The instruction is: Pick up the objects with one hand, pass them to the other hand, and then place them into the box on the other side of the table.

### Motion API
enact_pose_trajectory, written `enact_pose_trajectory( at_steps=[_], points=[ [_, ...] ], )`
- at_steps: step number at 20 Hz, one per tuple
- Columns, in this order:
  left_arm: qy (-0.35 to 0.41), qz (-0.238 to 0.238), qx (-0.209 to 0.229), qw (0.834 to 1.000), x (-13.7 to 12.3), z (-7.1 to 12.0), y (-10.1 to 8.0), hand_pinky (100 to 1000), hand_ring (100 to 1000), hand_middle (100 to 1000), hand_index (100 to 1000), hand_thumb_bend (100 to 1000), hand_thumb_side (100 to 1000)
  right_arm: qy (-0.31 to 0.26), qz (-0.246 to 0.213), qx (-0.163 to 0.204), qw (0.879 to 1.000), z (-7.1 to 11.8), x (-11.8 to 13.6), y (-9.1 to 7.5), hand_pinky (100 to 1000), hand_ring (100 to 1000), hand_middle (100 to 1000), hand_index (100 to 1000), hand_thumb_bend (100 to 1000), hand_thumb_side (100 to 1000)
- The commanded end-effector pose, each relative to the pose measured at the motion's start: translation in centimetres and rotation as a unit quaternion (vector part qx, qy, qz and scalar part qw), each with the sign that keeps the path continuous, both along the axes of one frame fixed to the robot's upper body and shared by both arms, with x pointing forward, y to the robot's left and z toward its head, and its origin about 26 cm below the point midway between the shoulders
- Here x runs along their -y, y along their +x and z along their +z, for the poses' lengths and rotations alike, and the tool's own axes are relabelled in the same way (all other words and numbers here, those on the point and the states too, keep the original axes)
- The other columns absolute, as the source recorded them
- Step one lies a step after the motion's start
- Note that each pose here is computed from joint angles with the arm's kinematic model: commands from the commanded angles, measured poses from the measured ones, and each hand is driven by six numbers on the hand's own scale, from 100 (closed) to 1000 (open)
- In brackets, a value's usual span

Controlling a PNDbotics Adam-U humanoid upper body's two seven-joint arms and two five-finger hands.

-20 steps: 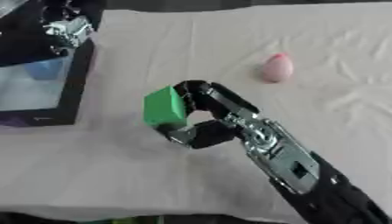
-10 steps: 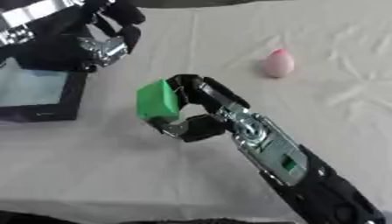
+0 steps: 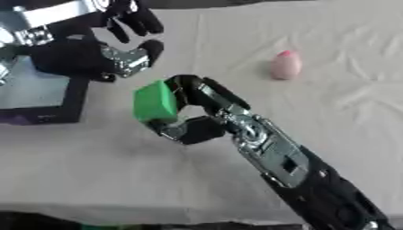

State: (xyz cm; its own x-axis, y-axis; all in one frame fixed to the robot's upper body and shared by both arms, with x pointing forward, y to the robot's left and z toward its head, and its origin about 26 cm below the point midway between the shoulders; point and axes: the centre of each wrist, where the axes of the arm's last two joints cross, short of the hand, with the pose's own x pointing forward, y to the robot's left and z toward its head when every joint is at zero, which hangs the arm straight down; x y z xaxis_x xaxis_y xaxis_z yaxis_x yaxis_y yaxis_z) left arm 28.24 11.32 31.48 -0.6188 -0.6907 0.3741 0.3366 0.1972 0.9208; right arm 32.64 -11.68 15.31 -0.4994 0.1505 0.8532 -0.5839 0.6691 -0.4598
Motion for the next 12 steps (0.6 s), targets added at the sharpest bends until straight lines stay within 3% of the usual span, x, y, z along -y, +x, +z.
enact_pose_trajectory(
  at_steps=[1, 12],
  points=[
    [0.029, 0.006, -0.002, 1.0, 0.3, 0.6, -0.5, 801, 828, 773, 815, 212, 631, 0.001, 0.003, 0.012, 1.0, 0.5, -0.2, 0.1, 615, 597, 554, 597, 100, 100],
    [0.082, 0.045, -0.02, 0.995, 0.3, 0.1, 0.8, 818, 838, 786, 829, 233, 645, 0.002, 0.012, 0.016, 1.0, 0.8, -0.6, -0.2, 605, 590, 546, 590, 100, 100]
  ],
)
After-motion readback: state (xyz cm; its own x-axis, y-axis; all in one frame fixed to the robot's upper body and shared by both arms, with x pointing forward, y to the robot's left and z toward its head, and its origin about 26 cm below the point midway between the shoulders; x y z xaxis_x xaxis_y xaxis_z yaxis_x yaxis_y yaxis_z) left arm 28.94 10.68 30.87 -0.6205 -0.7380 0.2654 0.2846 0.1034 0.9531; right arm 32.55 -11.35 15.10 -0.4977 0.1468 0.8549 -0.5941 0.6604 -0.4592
